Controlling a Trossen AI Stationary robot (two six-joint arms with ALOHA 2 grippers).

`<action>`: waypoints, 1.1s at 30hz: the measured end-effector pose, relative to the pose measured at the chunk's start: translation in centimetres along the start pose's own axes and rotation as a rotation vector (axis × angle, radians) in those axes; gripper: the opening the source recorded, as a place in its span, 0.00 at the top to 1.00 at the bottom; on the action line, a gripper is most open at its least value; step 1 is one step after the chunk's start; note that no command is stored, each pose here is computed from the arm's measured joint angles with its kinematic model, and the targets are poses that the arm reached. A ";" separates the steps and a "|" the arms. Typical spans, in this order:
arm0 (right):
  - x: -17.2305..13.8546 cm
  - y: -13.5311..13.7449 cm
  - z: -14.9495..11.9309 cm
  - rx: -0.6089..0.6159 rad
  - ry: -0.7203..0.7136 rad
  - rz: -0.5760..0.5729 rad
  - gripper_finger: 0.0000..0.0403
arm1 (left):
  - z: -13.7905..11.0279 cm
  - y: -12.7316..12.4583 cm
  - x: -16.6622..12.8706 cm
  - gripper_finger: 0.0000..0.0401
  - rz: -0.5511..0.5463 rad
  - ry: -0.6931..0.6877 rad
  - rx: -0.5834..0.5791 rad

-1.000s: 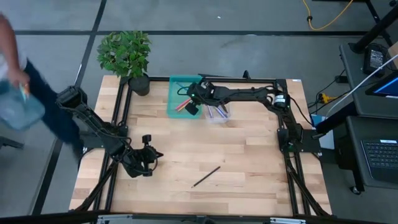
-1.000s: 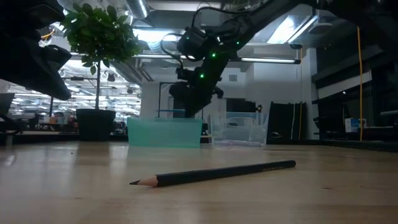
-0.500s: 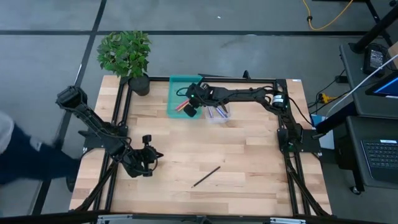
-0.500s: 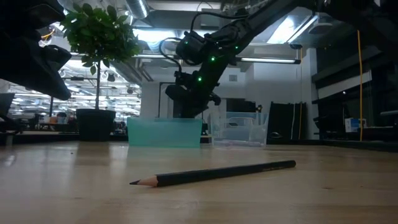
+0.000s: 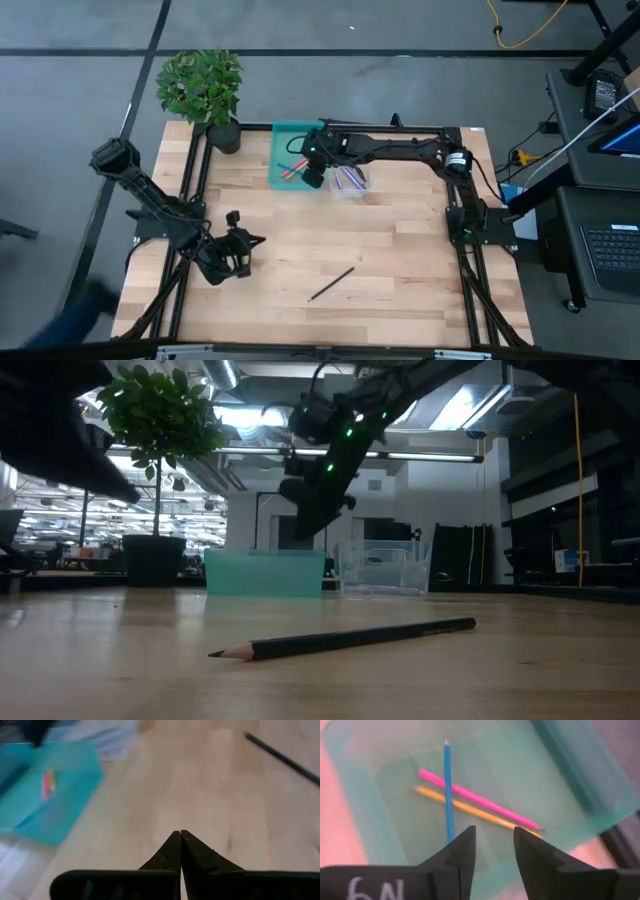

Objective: Sort pens & pencils
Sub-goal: Put the black pencil into the blue bin

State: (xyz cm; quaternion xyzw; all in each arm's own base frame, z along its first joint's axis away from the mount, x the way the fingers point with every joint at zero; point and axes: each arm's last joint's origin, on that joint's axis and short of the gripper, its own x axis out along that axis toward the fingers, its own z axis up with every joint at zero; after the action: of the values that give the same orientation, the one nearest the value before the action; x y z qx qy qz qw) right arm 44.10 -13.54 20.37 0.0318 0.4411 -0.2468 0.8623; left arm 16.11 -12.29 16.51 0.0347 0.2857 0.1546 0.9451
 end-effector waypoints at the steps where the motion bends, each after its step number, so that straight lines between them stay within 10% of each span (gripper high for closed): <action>1: -0.6 -0.1 0.1 -0.031 0.006 0.004 0.67 | 0.1 0.1 0.0 1.00 0.019 -0.018 -0.025; 9: -5.3 -0.4 -1.3 -0.121 -0.038 0.030 0.70 | 1.4 0.6 1.2 1.00 0.037 -0.049 -0.043; 21: -13.9 2.7 -13.4 -0.066 -0.355 0.252 0.70 | 4.4 1.0 4.6 1.00 -0.161 -0.090 -0.035; 33: -16.8 4.0 -19.4 -0.077 -0.458 0.398 0.70 | 8.6 -5.9 10.2 1.00 -0.100 0.309 0.157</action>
State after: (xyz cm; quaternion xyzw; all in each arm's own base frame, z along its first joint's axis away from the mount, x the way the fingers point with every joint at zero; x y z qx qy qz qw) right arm 23.27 1.90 20.98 0.0282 0.2293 -0.0569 0.9713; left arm 30.49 -14.49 17.36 0.0701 0.4403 0.0883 0.8907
